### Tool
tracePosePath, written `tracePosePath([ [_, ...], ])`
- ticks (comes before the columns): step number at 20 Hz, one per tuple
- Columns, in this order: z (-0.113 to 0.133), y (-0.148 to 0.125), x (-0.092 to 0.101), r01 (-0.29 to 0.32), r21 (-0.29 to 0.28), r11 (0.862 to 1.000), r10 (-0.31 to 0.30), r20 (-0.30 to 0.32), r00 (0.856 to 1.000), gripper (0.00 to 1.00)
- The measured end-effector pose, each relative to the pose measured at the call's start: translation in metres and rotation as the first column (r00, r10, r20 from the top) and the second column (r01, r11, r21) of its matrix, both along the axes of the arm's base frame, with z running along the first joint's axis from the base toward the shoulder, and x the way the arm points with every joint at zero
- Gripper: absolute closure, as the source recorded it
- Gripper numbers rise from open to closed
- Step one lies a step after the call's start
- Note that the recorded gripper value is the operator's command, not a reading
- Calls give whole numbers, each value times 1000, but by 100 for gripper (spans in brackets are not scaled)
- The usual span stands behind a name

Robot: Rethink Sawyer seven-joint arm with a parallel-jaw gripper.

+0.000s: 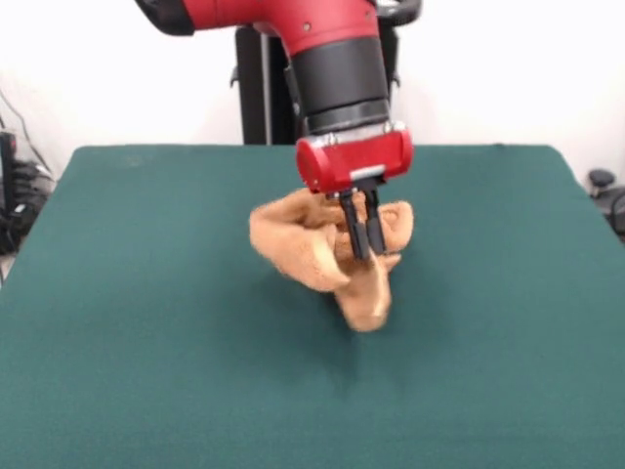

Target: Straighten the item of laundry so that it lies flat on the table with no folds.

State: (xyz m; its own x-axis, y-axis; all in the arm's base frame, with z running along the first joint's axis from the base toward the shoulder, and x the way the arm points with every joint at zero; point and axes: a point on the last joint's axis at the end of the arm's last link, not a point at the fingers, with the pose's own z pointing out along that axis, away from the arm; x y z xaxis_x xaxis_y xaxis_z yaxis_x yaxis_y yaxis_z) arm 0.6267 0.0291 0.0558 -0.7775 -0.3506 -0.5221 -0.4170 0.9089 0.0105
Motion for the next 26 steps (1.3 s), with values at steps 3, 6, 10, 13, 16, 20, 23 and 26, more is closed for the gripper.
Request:
tracePosePath([
  [3,16,7,7,5,22,1000,-6,35,999,100],
  [6,41,14,15,23,58,998,-26,56,998,100],
  [10,80,14,30,64,118,991,-75,86,993,100],
  [13,106,9,40,96,154,984,-112,104,988,100],
  [16,126,6,49,118,174,978,-139,115,984,100],
  [20,150,7,58,136,191,972,-159,112,981,100],
  [23,158,13,59,131,188,973,-154,108,982,100],
  [26,156,24,57,115,179,977,-135,102,986,100],
])
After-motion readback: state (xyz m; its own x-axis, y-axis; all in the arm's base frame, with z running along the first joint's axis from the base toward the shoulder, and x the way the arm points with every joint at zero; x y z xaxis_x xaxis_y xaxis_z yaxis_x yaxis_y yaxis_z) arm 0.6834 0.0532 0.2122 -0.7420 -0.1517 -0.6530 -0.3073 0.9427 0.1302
